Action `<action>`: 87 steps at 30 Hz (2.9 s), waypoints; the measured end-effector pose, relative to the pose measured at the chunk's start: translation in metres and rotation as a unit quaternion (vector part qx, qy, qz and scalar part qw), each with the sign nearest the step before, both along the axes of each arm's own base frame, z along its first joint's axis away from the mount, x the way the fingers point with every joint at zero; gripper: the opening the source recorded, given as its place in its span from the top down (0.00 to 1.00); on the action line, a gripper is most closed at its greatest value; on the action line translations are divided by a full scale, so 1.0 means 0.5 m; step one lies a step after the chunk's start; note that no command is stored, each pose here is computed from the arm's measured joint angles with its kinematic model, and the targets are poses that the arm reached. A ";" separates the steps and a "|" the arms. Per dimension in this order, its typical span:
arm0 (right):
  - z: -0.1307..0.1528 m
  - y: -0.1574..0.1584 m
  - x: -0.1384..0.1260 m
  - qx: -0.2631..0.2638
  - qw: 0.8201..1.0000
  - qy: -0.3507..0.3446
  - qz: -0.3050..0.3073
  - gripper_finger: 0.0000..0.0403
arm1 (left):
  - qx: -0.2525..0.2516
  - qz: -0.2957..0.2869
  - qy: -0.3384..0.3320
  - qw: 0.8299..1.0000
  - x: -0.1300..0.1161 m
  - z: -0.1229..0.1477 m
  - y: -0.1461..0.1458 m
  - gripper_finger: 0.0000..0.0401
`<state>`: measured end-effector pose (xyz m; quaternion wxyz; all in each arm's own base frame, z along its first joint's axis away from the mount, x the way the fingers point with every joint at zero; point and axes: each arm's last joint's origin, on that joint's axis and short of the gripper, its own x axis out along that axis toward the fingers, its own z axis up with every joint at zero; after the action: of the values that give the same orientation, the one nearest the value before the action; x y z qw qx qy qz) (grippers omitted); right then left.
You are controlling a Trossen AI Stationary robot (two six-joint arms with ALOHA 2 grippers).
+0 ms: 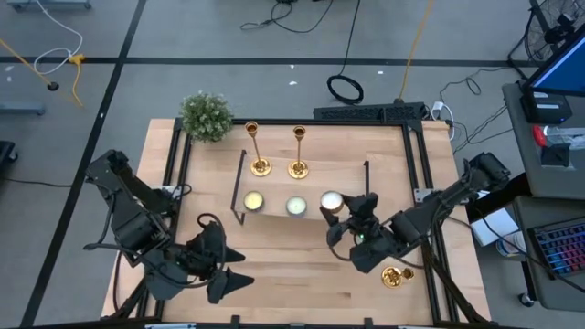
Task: Pick & Place candle stick holders
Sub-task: Put the yellow scented candle on the shelf
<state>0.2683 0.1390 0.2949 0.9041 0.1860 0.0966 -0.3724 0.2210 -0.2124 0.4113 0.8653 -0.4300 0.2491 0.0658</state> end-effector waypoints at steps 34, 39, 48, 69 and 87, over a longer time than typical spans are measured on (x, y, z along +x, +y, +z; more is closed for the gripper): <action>-0.101 0.022 -0.027 -0.006 0.999 -0.020 0.033 0.27 | -0.011 0.024 0.007 1.000 0.009 -0.003 0.012 0.01; -0.065 0.025 -0.011 -0.009 0.999 -0.025 0.042 0.27 | -0.009 0.027 0.006 1.000 0.009 -0.003 0.013 0.01; 0.057 0.062 0.002 -0.029 0.994 -0.039 0.101 0.27 | -0.006 0.027 0.005 1.000 0.010 -0.003 0.013 0.01; 0.152 0.198 -0.065 0.150 0.910 -0.152 0.356 0.27 | -0.052 -0.230 0.079 0.969 -0.008 -0.004 -0.021 0.01; 0.122 0.304 -0.026 0.158 0.870 -0.331 0.330 0.27 | -0.004 -0.531 0.147 0.835 -0.164 -0.020 -0.110 0.01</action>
<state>0.2554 0.2909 0.3557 0.9120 0.3956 -0.0954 0.0518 0.1389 -0.2672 0.4012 0.7188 -0.2208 0.5633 -0.3423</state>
